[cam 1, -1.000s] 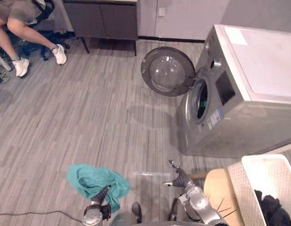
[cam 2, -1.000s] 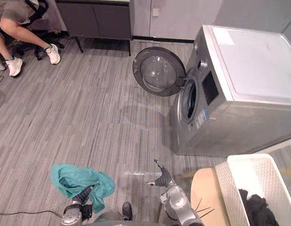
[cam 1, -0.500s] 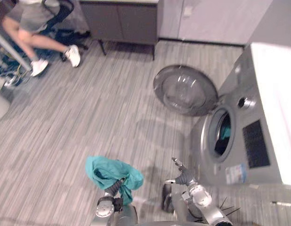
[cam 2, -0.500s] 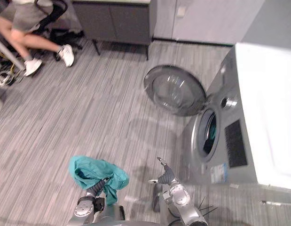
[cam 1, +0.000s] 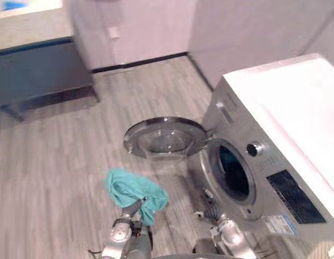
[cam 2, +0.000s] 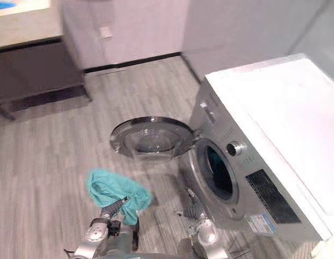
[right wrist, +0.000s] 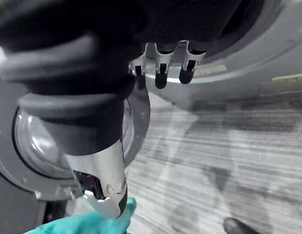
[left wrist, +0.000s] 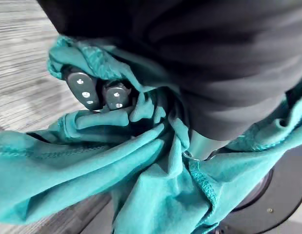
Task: Pick up the laundry basket with both hands and put the clothes into the washing machine.
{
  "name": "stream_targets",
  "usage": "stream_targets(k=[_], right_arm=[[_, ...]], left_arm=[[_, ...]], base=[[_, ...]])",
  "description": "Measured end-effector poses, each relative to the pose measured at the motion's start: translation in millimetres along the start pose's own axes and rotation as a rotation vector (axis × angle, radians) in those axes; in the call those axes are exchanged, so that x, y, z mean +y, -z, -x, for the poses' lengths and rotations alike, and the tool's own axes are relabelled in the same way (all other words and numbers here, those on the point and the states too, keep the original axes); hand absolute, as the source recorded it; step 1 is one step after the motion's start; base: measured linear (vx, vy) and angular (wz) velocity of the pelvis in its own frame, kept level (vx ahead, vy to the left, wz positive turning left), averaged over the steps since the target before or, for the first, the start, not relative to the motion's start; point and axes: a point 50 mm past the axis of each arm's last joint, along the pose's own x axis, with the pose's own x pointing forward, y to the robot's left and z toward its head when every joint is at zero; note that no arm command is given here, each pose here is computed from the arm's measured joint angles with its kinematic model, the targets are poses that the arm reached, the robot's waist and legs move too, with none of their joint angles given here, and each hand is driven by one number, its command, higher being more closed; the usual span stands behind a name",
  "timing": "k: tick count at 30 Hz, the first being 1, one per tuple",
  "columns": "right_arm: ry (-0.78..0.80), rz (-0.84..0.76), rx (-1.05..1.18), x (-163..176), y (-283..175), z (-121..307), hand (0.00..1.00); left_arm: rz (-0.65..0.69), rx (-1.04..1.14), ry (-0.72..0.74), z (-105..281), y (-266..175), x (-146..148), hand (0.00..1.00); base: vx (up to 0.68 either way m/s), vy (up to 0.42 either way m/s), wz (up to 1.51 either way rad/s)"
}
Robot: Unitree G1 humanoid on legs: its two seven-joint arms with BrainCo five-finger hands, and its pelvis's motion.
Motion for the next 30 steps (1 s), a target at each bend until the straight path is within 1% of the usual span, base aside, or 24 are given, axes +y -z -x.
stream_targets(k=[4,7,10,14,17,20,21,26,28,30], right_arm=[[-0.032,0.025,-0.041,4,-12,-8,0.0],[-0.026,0.045,-0.046,0,-15,-13,0.0],[-0.009,0.047,0.001,-3,0,-5,0.0],[-0.01,0.072,0.105,-9,30,10,0.0],[0.046,0.051,0.155,-23,38,9,0.0],[0.101,0.031,0.181,-33,42,8,0.0],[0.136,0.027,0.201,-42,45,7,0.0],[0.14,0.0,0.254,-42,50,2,0.0],[0.169,-0.029,0.259,-49,49,-1,0.0],[0.197,-0.051,0.246,-56,44,-6,0.0]], left_arm=[[0.004,-0.069,-0.011,-3,-16,4,1.0],[0.006,-0.071,-0.011,-7,-19,5,1.0],[0.003,-0.043,0.007,-6,-12,4,1.0],[0.021,-0.034,0.045,-4,-10,-9,1.0],[0.027,-0.029,0.078,-1,-9,-21,1.0],[0.03,-0.047,0.095,-4,-15,-27,1.0],[0.035,-0.058,0.099,-6,-19,-30,1.0],[-0.009,-0.102,0.065,-17,-34,-15,1.0],[-0.029,-0.114,0.051,-20,-38,-7,1.0],[-0.03,-0.144,0.048,-25,-48,-7,1.0]], base=[[0.15,0.187,-1.47],[0.13,0.058,-1.4],[0.16,-0.08,-1.01],[0.13,-0.029,-0.85],[0.17,0.163,-1.28],[0.13,0.249,-1.04],[0.13,0.278,-1.02],[0.0,0.221,-0.8],[-0.11,0.109,-0.78],[-0.16,0.064,-0.52]])
